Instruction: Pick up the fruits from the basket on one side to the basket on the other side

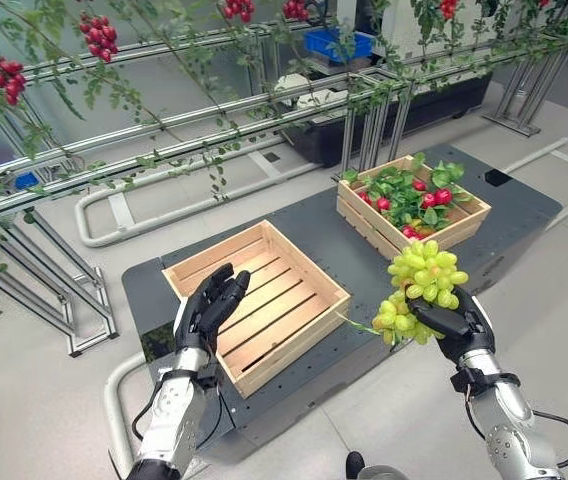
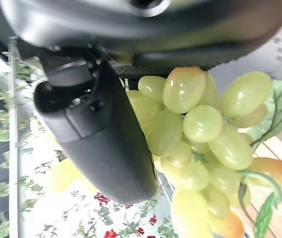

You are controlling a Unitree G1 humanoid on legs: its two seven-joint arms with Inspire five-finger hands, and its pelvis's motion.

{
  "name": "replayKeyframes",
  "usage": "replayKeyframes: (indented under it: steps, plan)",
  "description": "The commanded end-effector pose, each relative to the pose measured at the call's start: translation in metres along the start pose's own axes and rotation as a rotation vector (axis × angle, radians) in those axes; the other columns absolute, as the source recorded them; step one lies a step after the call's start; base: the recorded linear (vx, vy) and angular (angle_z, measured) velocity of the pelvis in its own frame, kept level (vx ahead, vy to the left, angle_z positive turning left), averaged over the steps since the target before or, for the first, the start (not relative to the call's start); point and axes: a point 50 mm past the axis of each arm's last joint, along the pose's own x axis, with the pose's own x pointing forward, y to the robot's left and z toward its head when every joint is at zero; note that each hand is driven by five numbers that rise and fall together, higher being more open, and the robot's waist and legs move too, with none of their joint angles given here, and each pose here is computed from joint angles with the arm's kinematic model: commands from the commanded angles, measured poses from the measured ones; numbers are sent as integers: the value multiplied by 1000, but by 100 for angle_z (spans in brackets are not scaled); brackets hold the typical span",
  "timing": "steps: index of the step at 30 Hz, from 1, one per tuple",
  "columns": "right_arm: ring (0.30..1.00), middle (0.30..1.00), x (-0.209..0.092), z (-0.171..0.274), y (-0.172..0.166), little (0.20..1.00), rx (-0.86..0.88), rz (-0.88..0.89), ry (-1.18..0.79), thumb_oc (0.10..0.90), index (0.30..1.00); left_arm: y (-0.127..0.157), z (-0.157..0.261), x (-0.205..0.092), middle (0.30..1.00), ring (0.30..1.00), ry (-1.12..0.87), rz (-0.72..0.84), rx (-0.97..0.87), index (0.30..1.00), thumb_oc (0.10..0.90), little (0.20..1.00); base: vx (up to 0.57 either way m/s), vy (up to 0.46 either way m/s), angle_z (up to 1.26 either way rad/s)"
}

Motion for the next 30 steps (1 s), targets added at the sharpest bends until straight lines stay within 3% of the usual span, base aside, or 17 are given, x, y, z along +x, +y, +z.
replayKeyframes:
  steps: [1,4,13,23,26,27,30]
  plan:
    - [300,300,31,97,34,300,-47,272,-457,400,300,9,68,14,900,900,-367,94,-33,900,800,900,-202,213,-104]
    - [300,300,48,101,53,300,-41,273,-499,400,300,8,80,20,900,900,-409,88,13,900,800,900,-155,220,-191]
    - [300,300,31,85,46,300,-5,294,-455,400,300,18,95,24,900,900,-464,124,21,900,800,900,-26,98,-52]
    - [300,300,22,90,44,300,-52,297,-461,400,300,-17,109,37,900,900,-494,-125,26,900,800,900,-84,177,-21]
    - [300,300,22,85,48,300,-49,340,-439,400,300,-14,112,37,900,900,-489,-82,47,900,800,900,-154,194,-59]
    - [300,300,24,85,54,300,-41,400,-425,400,300,-1,112,32,900,900,-479,-12,61,900,800,900,-143,120,-51]
    - [300,300,24,85,54,300,-41,400,-425,400,300,-1,112,32,900,900,-479,-12,61,900,800,900,-30,22,-12]
